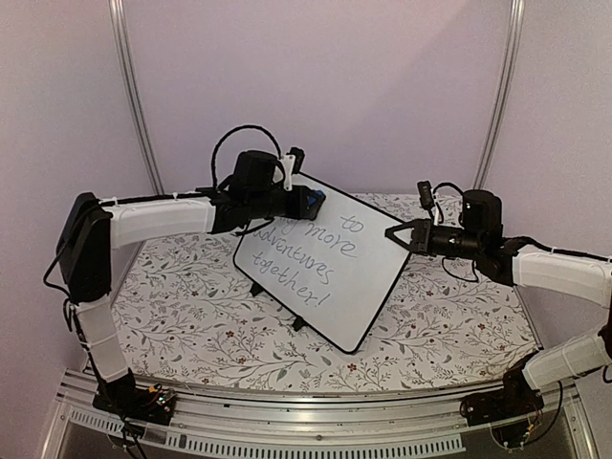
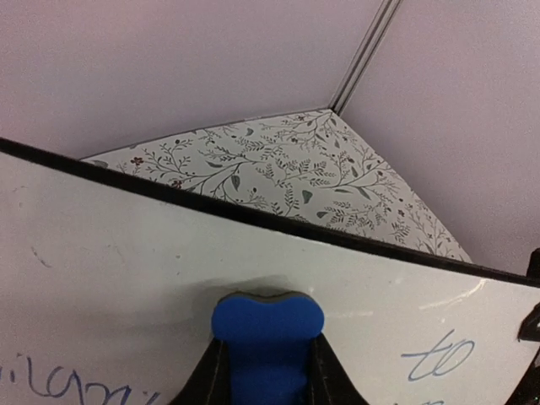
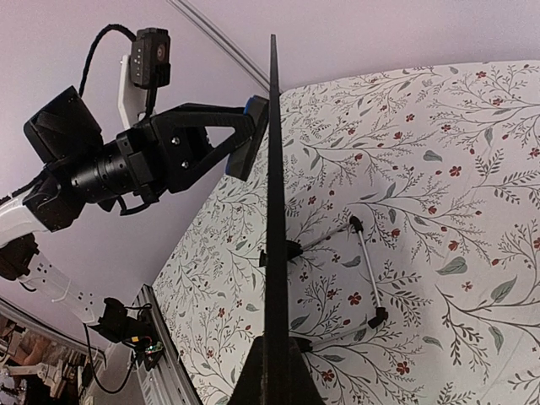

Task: Erase the whiteboard
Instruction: Erase the center of the whiteboard.

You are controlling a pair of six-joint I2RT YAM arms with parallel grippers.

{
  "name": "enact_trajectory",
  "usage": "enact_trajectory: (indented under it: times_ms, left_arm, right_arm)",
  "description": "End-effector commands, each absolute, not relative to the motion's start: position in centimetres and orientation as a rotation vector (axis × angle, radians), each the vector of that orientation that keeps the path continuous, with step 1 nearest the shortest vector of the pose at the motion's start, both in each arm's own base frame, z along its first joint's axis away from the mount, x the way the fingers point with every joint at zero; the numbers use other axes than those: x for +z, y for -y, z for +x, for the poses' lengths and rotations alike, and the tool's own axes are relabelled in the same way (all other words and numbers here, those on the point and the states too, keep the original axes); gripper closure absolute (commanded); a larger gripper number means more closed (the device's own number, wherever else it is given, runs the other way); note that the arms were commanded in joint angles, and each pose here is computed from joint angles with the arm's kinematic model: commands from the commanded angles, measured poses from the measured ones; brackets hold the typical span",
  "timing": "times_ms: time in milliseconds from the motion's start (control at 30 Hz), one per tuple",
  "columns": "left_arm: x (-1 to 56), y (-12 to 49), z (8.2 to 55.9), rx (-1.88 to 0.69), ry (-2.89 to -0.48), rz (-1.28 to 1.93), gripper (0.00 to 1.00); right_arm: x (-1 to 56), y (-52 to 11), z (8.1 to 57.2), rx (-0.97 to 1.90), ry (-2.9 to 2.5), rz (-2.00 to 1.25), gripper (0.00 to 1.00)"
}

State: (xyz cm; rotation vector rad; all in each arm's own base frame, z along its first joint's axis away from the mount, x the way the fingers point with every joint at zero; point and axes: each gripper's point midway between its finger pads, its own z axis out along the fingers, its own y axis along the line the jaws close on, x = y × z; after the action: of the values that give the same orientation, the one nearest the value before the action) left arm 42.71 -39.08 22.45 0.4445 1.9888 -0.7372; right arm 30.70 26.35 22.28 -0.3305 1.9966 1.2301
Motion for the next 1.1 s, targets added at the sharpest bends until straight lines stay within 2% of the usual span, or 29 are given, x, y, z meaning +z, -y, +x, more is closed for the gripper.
enact_trajectory:
  times_ms: [0, 233, 533, 767, 1067]
  left_arm:
    - [14.1, 37.0, 39.2, -0.658, -2.215, 0.461, 1.0]
    - [11.9, 35.6, 36.9, -0.645, -2.275, 0.442, 1.0]
    - [16.3, 38.7, 40.8, -0.636, -2.161, 0.465, 1.0]
    - [17.2, 39.0, 43.1, -0.59, -2.135, 0.47, 1.0]
    - [13.9, 37.8, 39.0, -0.602, -2.219, 0.501, 1.0]
  right_arm:
    - [20.4, -29.1, 26.0, 1.321, -2.023, -0.635, 1.0]
    - [20.3, -29.3, 26.1, 1.326, -2.022, -0.638, 1.0]
    - [20.3, -29.5, 26.0, 1.331, -2.023, -0.639, 1.0]
    - [20.1, -29.5, 25.9, 1.334, -2.029, -0.639, 1.0]
    - [19.9, -29.6, 25.9, 1.336, -2.03, -0.64, 1.0]
